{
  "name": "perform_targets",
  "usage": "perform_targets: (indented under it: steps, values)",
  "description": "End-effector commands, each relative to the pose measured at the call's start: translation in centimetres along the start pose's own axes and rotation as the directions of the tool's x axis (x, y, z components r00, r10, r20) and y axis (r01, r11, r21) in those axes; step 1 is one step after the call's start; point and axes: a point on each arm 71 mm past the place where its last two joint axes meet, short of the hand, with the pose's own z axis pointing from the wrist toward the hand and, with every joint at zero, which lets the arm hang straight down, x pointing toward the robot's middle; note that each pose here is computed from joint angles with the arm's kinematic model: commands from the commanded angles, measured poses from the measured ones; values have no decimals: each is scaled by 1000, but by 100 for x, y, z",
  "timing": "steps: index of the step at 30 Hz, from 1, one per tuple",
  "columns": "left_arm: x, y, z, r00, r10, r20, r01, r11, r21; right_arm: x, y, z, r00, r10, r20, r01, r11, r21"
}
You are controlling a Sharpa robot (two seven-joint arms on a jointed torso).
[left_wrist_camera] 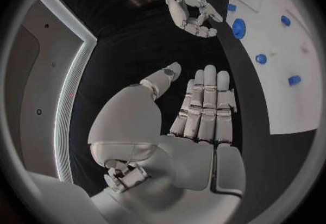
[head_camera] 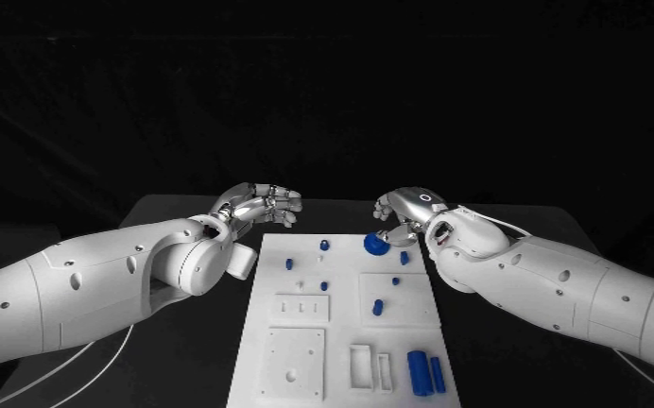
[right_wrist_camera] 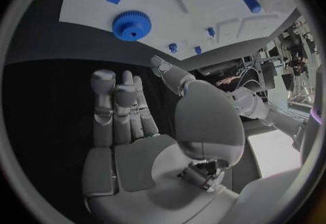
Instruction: Assemble the parts on the task board
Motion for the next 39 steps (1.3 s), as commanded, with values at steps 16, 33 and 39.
perform_targets:
  steps: [16,33,39]
  values:
    - [71,-15,5,1000,-9,-30,10,1000,13,287,-75,43,990,-21,-138,25,999,27]
    - [106,-21,-5,999,-13,-40,13,1000,13,377,-5,92,989,-38,-146,42,999,23]
    - [109,-23,-11,999,-14,-42,14,1000,12,384,2,108,988,-49,-146,53,998,26]
